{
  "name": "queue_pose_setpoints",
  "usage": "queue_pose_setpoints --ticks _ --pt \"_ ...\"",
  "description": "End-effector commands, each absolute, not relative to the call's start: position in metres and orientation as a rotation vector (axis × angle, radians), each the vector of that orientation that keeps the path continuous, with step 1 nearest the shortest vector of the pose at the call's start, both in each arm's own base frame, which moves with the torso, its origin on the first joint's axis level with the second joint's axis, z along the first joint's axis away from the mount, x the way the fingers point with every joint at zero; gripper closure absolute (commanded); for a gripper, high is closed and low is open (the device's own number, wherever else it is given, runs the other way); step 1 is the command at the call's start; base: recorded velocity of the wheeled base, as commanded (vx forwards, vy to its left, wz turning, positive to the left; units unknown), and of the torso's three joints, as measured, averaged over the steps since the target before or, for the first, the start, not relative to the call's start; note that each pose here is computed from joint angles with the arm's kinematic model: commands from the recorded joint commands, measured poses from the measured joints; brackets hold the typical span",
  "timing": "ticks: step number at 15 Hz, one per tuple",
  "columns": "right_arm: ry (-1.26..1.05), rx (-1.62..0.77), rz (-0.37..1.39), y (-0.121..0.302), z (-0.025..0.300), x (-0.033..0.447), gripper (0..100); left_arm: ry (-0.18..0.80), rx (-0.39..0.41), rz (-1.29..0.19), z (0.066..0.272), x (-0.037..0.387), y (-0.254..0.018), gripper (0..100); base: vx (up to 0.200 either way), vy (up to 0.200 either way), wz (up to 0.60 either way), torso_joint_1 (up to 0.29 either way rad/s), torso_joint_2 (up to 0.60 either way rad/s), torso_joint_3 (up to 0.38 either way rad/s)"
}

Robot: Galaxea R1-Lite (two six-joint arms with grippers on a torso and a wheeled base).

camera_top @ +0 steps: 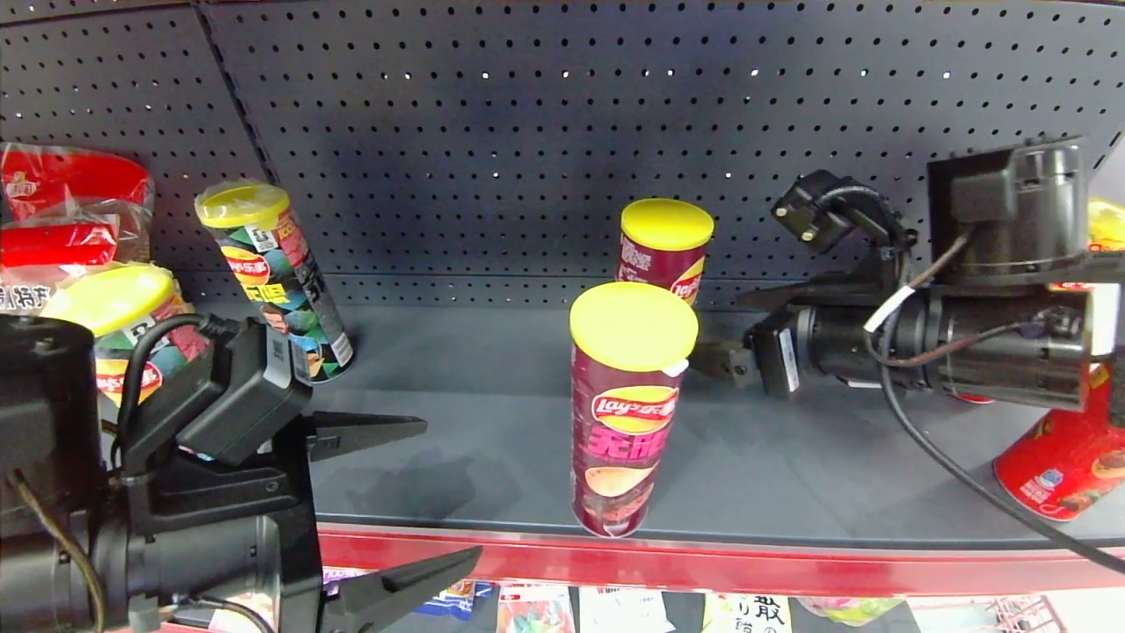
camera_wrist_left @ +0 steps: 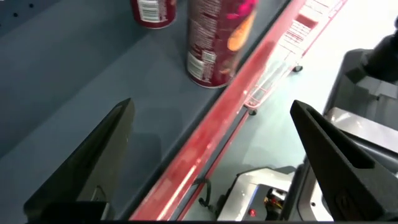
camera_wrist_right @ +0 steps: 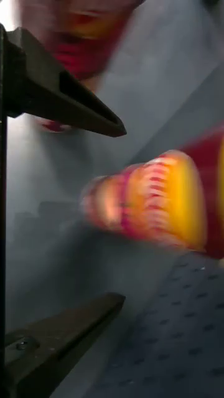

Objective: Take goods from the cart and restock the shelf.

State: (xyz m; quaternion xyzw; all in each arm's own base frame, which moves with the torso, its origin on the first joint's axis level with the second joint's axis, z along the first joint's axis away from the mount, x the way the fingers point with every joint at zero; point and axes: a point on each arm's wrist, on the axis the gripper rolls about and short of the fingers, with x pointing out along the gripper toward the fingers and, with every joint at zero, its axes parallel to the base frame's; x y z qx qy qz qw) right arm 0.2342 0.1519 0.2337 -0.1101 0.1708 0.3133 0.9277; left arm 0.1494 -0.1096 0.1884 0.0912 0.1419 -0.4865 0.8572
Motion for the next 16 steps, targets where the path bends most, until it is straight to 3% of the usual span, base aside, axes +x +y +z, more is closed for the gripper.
queue_pose_setpoints --ticks 1,10,16 --pt "0.315 -0.208 0.604 0.125 0.242 0.201 0 0.327 0.195 -1.020 0.184 0.156 -0.114 0 0.000 0.000 0.00 0.000 0.00 0.000" --pt "0.198 -0.175 0.606 0.050 0.209 0.080 0 0.396 0.212 -0.979 0.173 0.183 -0.127 0 0.000 0.000 0.00 0.000 0.00 0.000" --pt "0.115 -0.090 0.371 0.001 0.195 0.001 0 0.426 0.218 -0.984 0.167 0.197 -0.138 0 0.000 0.000 0.00 0.000 0.00 0.000"
